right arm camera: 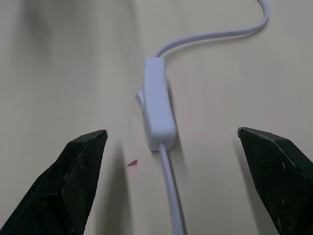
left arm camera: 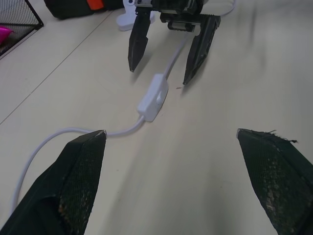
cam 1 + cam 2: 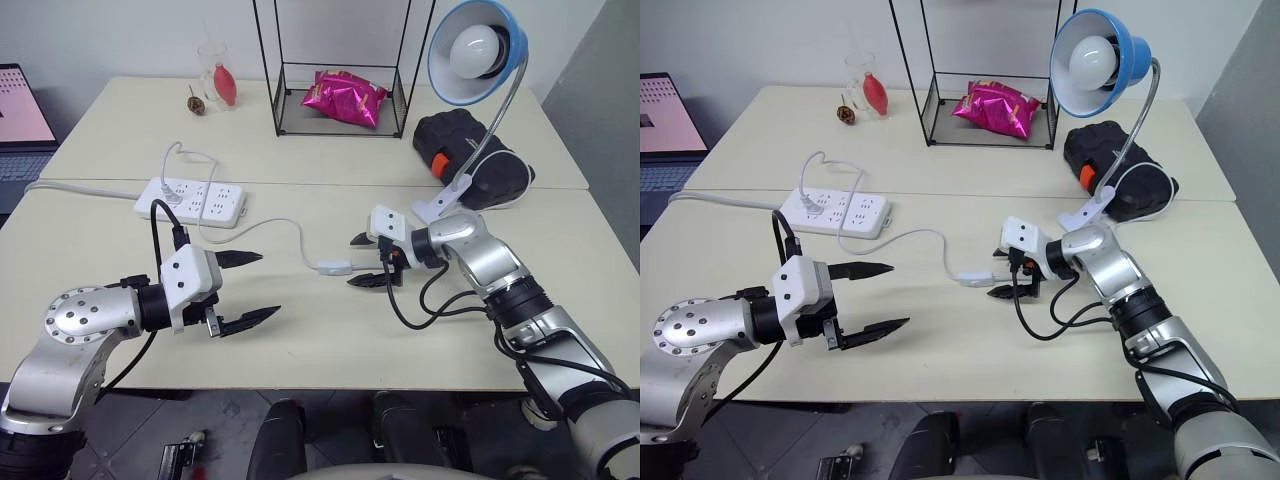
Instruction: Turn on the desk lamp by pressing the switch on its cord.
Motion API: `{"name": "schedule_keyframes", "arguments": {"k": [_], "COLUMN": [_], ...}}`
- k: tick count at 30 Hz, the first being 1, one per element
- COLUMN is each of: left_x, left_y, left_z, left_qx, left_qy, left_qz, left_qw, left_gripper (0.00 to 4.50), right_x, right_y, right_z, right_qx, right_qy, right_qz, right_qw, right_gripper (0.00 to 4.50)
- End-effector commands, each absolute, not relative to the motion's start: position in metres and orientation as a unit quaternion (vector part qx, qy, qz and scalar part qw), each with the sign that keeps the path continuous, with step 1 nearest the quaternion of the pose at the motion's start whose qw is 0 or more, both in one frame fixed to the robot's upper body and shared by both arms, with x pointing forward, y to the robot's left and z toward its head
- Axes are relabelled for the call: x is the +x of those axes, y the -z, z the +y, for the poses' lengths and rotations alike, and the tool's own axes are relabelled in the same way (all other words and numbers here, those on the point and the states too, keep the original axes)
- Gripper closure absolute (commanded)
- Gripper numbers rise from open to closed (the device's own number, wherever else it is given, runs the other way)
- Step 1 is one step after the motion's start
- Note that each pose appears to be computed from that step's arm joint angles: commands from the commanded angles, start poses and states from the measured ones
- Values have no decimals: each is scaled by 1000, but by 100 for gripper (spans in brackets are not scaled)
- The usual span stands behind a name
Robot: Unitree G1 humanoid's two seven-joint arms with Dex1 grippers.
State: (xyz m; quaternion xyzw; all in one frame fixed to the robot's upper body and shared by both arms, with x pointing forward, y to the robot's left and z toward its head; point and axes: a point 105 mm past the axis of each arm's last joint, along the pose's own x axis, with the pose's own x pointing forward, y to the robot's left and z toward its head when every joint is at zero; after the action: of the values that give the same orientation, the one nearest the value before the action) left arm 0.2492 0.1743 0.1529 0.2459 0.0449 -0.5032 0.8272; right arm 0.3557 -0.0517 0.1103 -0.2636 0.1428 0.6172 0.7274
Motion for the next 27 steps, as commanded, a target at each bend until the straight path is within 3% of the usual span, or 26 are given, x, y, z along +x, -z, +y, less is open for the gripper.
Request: {"name": "schedule_keyframes", "arguments": {"k": [1,4,8,22,27], "left_x": [247,248,248,253,263], "left_y": [-155,-153,-152,-153,-165], "left_z": [174,175,175,178,174], "left_qx": [266,269,272,274,269], "left_qy": [508,507,509,502,493], "left_qz": [38,39,40,34,16], "left_qw": [819,818,816,820,827], "left_gripper": [5,5,0,0,0], "right_x": [359,360,361,354,344], "right_y": [-121,-119,-118,-122,-138], "right_z": [-46,-45,-41,-35,-30], "right_qx": [-275,-275,-272,-293,-301], "right_qy": [-625,-627,-629,-647,-660], "right_qz": [124,124,121,96,61], "right_qw": [720,718,718,698,686], "right_gripper": [0,0,66,401,415]}}
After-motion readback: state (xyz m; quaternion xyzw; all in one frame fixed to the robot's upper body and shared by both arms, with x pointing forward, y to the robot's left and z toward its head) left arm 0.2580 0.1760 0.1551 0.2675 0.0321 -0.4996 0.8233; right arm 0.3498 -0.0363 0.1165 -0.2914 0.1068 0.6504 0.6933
